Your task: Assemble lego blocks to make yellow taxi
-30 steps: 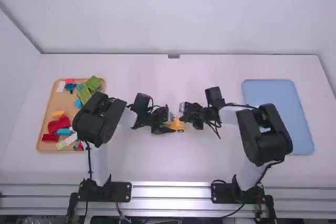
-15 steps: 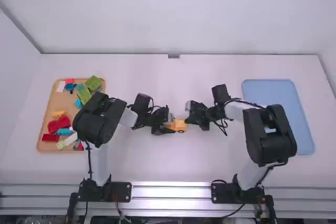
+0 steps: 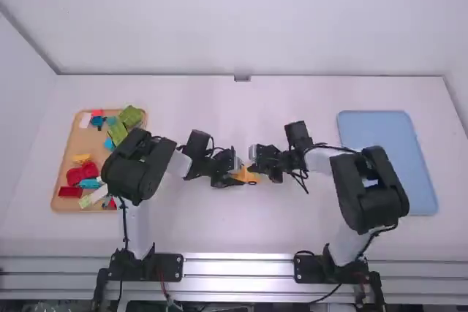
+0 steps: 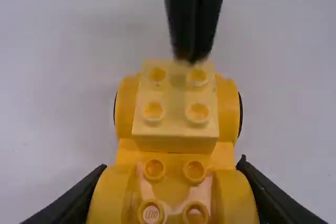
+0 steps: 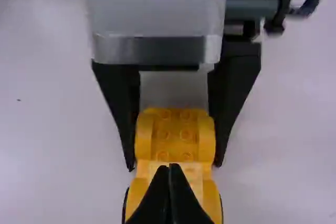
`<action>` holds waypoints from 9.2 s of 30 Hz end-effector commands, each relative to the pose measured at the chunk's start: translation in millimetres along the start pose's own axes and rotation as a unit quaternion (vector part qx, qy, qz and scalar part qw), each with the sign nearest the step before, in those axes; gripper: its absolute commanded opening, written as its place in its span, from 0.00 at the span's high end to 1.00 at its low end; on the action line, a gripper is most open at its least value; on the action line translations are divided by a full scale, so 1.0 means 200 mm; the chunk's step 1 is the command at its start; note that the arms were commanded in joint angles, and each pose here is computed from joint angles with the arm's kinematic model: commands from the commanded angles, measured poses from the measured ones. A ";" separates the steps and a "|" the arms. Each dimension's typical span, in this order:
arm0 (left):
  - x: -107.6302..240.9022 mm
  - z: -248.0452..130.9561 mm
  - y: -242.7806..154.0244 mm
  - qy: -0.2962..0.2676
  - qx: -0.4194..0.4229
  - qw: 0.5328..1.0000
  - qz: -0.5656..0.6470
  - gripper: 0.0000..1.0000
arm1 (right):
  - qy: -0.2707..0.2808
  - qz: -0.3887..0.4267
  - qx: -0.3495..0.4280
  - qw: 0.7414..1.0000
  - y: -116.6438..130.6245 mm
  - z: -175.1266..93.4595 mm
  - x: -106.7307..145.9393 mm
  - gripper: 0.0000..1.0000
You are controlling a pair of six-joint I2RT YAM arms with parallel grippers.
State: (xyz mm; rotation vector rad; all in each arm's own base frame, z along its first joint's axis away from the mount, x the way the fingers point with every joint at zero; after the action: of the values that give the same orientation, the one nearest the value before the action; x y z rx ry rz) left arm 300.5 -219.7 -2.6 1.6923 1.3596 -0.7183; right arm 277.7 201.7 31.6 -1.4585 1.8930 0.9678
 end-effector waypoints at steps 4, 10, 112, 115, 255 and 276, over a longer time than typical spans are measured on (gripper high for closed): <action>0.09 0.02 -0.06 0.035 0.009 0.999 -0.028 0.50 | 0.060 0.115 0.012 0.992 -0.01 0.09 0.19 1.00; 0.09 0.02 -0.06 0.035 0.009 0.999 -0.028 0.51 | 0.012 0.064 -0.036 0.997 0.02 -0.02 0.04 1.00; -0.66 -2.10 -0.41 0.109 -0.804 0.405 -0.422 0.01 | -0.146 -0.084 0.010 0.986 0.04 -0.12 -1.54 0.02; -0.66 -2.14 -0.39 0.120 -0.797 0.408 -0.429 0.01 | -0.136 -0.083 0.032 0.987 0.03 -0.09 -1.54 0.02; -0.17 -1.48 0.46 0.187 -0.475 0.715 -0.478 0.87 | -0.126 0.051 0.047 0.990 -0.22 -0.30 -1.35 0.02; -0.48 -1.05 0.41 -0.003 -0.418 0.880 -0.226 0.85 | -0.200 0.199 -0.019 0.959 -0.35 -0.25 -1.26 0.00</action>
State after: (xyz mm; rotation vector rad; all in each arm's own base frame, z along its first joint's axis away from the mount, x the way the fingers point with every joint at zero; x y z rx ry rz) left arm 349.4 -78.9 197.4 0.6204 1.7891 -0.2304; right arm 402.6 305.1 241.6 -0.9575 1.8064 1.3564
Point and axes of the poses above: each hand's point on the last joint's axis, 136 mm out from that joint toward the fingers, its own z axis out along the fingers, its own y axis along the line the jaws close on, x = y × z, the point moved 3 cm from there along -z, back along the fingers, and after that the axes turned 14 degrees about z, right-handed, at the moved point
